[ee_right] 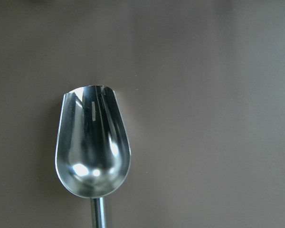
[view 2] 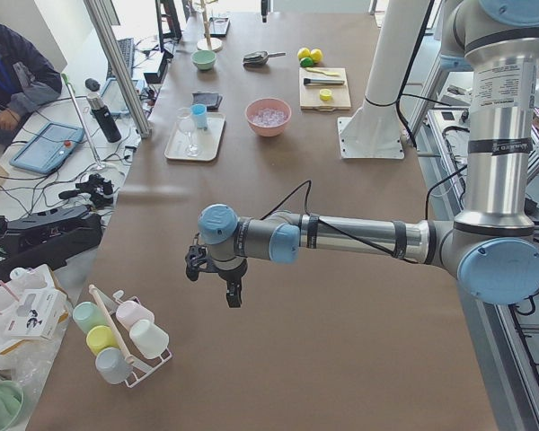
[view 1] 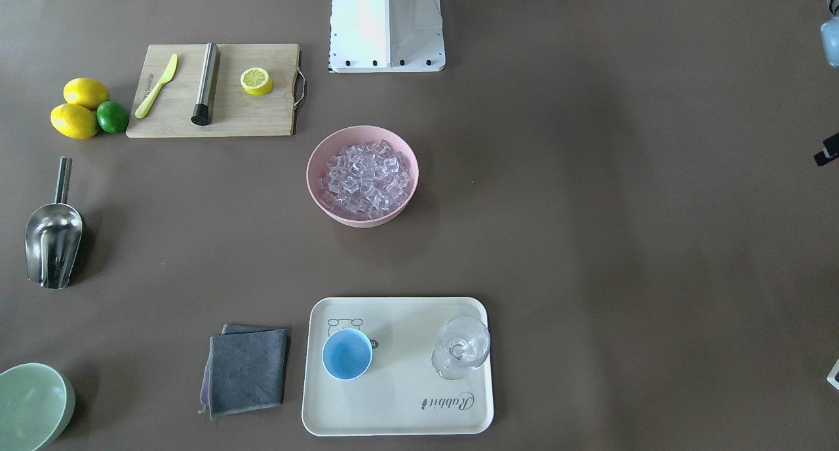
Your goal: Put ice in cup with scoop
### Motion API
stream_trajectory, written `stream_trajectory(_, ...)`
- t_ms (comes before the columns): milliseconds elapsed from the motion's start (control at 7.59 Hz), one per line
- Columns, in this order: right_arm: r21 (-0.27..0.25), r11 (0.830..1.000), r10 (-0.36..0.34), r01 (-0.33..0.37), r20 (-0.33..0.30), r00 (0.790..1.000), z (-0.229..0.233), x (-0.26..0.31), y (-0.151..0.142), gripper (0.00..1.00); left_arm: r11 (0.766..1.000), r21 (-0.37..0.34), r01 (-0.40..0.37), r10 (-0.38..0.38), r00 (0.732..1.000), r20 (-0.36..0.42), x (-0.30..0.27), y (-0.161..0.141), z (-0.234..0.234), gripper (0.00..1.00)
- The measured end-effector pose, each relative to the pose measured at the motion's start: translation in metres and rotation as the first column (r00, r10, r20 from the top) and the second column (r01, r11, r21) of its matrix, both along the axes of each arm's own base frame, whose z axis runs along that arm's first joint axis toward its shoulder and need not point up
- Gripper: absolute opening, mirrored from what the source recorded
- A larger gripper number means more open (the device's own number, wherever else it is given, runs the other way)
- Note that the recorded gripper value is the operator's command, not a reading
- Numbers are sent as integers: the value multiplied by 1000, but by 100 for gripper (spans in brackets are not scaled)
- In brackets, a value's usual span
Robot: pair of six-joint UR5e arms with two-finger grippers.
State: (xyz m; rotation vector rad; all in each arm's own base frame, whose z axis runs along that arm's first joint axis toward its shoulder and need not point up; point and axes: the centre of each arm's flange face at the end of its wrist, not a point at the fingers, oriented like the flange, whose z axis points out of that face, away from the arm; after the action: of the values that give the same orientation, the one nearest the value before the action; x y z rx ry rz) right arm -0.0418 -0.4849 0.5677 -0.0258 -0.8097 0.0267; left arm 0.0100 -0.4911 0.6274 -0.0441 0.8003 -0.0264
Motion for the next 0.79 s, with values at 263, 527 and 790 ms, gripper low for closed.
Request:
stream_trajectory(263, -19, 998, 66, -66, 33, 997, -13, -59, 9, 100, 997, 34, -72, 72, 997, 0, 42, -10, -39, 98)
stream_trajectory(527, -21, 998, 58, -57, 30, 998, -6, -104, 32, 100, 989, 78, -128, 129, 992, -3, 78, -30, -86, 98)
stream_trajectory(790, -9, 1000, 13, -13, -37, 999, 3, -156, 51, 100, 964, 173, -203, 209, 978, -16, 125, -38, -138, 98)
